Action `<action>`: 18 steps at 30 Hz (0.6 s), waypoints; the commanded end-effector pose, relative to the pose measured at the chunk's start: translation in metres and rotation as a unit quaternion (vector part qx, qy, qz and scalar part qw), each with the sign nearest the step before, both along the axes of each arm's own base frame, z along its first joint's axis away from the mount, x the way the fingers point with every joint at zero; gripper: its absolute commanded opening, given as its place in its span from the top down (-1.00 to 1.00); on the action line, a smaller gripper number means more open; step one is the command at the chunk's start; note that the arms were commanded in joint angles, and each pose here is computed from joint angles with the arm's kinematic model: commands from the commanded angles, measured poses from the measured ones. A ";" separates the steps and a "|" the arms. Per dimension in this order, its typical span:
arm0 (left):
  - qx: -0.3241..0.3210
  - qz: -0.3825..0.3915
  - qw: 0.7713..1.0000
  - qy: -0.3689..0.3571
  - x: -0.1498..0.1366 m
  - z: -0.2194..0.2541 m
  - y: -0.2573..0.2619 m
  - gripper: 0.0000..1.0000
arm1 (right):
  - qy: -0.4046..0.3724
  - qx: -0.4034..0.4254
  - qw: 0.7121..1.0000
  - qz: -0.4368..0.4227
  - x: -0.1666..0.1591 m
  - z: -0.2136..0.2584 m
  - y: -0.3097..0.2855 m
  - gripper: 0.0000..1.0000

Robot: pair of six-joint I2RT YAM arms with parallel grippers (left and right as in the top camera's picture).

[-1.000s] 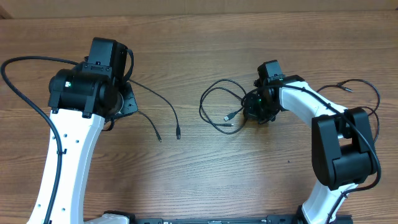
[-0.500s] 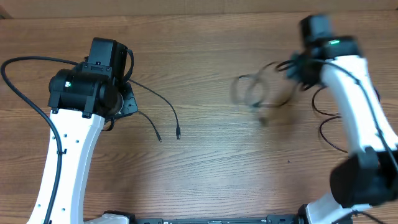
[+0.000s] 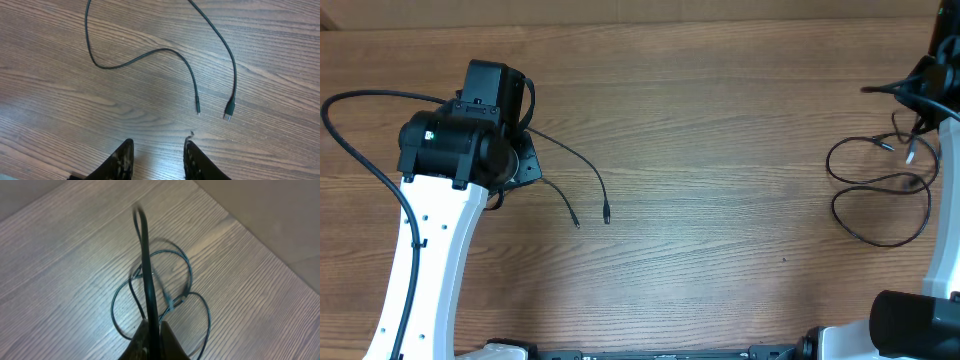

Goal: Untangle cables

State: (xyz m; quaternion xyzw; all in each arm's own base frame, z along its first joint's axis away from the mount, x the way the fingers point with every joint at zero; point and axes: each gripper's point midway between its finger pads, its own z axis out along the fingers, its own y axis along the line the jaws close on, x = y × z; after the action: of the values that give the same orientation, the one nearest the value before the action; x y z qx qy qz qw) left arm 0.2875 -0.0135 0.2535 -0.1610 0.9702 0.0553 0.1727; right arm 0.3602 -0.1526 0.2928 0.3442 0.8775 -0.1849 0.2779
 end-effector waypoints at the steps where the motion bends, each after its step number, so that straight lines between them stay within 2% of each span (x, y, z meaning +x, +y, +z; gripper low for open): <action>1: -0.002 0.001 1.000 -0.006 -0.001 0.003 0.000 0.35 | 0.009 0.018 1.000 0.004 -0.003 -0.010 0.003 0.88; 2: -0.002 0.000 1.000 -0.007 -0.001 0.003 0.000 0.35 | 0.014 0.019 1.000 0.004 -0.005 -0.012 0.003 0.62; 4: -0.002 0.000 1.000 -0.006 -0.001 0.003 0.000 0.34 | 0.017 0.023 1.000 0.005 -0.006 -0.014 0.005 -0.04; 5: -0.001 -0.001 1.000 -0.005 -0.001 0.003 0.000 0.34 | 0.016 0.029 0.999 0.009 -0.005 -0.015 0.007 -0.29; 7: 0.000 -0.001 1.000 -0.003 -0.002 0.002 0.000 0.34 | 0.011 0.051 0.998 0.022 -0.002 -0.017 0.014 -0.52; 11: 0.008 0.000 1.000 -0.003 -0.002 0.003 0.003 0.28 | 0.002 0.125 0.988 0.091 0.009 -0.024 0.046 -0.66; 14: 0.028 0.006 1.000 -0.004 -0.002 0.004 0.010 0.19 | -0.007 0.206 0.952 0.225 0.020 -0.024 0.098 -0.69; 18: 0.040 0.016 0.999 0.007 -0.007 0.002 0.015 0.11 | -0.010 0.255 0.907 0.334 0.020 -0.020 0.148 -0.73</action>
State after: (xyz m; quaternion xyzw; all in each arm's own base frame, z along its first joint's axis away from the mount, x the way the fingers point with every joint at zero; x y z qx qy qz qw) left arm 0.2837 -0.0068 0.2535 -0.1605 0.9696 0.0752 0.1688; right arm 0.3792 -0.0597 0.2656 0.1974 0.9503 0.0472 0.2360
